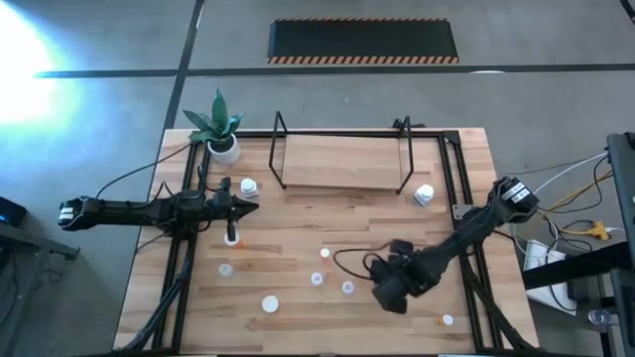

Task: Pick and place medicine bottles onto shelf by color
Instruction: Put the bottom white medicine bottle on the shelf

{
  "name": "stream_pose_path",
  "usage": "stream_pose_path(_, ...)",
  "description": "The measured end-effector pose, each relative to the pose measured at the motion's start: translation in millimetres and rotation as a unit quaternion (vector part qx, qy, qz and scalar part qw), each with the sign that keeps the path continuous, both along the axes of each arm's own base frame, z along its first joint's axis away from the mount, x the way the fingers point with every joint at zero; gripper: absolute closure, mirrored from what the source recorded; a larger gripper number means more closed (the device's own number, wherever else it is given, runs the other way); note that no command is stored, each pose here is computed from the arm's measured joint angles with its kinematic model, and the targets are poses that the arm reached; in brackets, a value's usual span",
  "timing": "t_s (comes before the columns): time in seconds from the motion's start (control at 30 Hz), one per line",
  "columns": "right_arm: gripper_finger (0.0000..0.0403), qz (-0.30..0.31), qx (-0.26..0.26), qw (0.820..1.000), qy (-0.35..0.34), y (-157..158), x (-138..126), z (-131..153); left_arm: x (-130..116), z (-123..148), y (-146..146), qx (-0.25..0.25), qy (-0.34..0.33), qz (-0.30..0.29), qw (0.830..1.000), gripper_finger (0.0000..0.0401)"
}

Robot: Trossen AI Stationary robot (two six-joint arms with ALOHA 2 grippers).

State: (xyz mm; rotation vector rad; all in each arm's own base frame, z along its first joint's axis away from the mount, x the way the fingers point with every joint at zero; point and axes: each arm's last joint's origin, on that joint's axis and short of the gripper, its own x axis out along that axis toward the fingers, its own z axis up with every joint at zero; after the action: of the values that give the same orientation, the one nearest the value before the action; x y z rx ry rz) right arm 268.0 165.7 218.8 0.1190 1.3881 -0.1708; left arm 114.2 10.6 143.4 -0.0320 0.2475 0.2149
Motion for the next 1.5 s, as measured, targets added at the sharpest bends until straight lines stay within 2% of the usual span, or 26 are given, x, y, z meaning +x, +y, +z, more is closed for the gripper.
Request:
stream_pose_path(0.17,0.0228,0.036,-0.02,0.998,-0.04,-56.4,34.6,29.8,0.0,0.0,0.0,0.0,0.0,0.0,1.0,0.0401)
stream_pose_path(0.3,0.023,0.057,-0.05,0.995,-0.066,-124.1,62.2,55.2,0.0,0.0,0.0,0.0,0.0,0.0,1.0,0.0401)
stream_pose_path(0.4,0.0232,0.058,-0.077,0.993,-0.067,-179.9,71.6,70.7,0.0,0.0,0.0,0.0,0.0,0.0,1.0,0.0401)
stream_pose_path(0.57,0.0232,0.043,-0.113,0.991,-0.058,-269.7,62.7,86.9,0.0,0.0,0.0,0.0,0.0,0.0,1.0,0.0401)
stream_pose_path(0.77,0.0232,0.04,-0.117,0.992,0.014,-345.5,28.2,75.3,0.2,-0.6,0.0,0.0,0.003,0.0,1.0,0.0401)
stream_pose_path(0.93,0.0232,0.058,-0.106,0.992,0.044,-377.4,12.7,63.0,0.2,-0.5,0.0,0.0,0.002,0.0,1.0,0.0401)
stream_pose_path(1.2,0.0231,0.122,-0.088,0.985,0.083,-392.1,17.4,36.5,0.3,-0.6,0.0,0.0,0.003,0.0,1.0,0.0401)
stream_pose_path(1.5,0.0231,0.105,-0.08,0.985,0.108,-408.3,11.8,22.6,0.3,-0.6,0.0,0.0,0.003,0.0,1.0,0.0401)
